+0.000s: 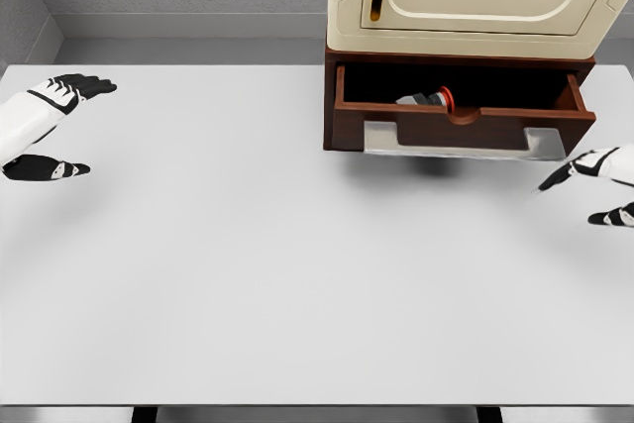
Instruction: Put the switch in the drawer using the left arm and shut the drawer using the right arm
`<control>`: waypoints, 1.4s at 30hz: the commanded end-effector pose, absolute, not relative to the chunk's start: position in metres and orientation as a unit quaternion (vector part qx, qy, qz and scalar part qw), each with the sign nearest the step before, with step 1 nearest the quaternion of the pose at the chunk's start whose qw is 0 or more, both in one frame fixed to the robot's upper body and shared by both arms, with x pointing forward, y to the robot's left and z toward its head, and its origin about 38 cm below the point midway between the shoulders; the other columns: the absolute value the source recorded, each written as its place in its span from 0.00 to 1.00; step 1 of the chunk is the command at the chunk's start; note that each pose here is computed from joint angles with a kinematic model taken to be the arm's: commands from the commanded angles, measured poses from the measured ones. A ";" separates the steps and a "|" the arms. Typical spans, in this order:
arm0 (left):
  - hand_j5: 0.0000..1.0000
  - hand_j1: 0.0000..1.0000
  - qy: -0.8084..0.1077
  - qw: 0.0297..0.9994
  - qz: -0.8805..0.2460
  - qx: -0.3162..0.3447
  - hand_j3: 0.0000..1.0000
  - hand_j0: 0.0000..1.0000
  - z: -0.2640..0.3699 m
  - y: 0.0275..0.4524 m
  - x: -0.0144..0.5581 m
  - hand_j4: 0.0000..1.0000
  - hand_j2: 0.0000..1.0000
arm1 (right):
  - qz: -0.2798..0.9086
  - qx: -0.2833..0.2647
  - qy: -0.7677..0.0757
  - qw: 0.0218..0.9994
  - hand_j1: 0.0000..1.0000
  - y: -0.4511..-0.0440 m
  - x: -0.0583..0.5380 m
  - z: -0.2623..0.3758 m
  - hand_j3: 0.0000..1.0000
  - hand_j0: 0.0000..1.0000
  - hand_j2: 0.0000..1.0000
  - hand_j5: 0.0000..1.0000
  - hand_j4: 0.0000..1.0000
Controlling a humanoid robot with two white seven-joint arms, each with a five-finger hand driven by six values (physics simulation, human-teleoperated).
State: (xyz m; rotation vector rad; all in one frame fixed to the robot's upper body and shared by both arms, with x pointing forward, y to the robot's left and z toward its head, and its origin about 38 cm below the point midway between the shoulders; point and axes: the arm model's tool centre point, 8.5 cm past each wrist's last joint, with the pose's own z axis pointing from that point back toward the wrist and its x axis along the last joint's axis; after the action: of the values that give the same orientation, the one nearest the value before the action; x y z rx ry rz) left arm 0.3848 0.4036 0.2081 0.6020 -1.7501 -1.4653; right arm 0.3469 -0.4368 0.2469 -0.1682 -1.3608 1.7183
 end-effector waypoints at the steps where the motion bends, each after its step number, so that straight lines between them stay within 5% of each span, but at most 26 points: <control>1: 1.00 1.00 -0.687 0.381 -0.572 0.236 1.00 1.00 0.209 0.404 0.385 1.00 1.00 | 0.681 -0.076 -0.551 0.476 0.77 -0.452 0.349 0.246 0.77 0.77 0.77 0.77 0.77; 9: 1.00 1.00 -0.687 0.381 -0.572 0.236 1.00 1.00 0.209 0.404 0.385 1.00 1.00 | 0.703 -0.093 -0.523 0.473 0.75 -0.461 0.343 0.259 0.75 0.75 0.75 0.75 0.75; 18: 1.00 1.00 -0.687 0.381 -0.572 0.236 1.00 1.00 0.209 0.404 0.385 1.00 1.00 | 0.733 -0.092 -0.556 0.381 0.75 -0.409 0.318 0.284 0.75 0.75 0.75 0.75 0.75; 42: 1.00 1.00 -0.687 0.381 -0.572 0.236 1.00 1.00 0.209 0.405 0.385 1.00 1.00 | 0.735 -0.078 -0.557 0.379 0.76 -0.401 0.321 0.276 0.76 0.76 0.76 0.76 0.76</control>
State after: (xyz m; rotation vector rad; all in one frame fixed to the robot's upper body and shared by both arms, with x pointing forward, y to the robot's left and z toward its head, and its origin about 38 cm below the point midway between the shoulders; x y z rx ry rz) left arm 0.3848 0.4041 0.2086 0.6038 -1.7494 -1.4661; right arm 0.3214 -0.4006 0.2795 -0.2124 -1.4272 1.8881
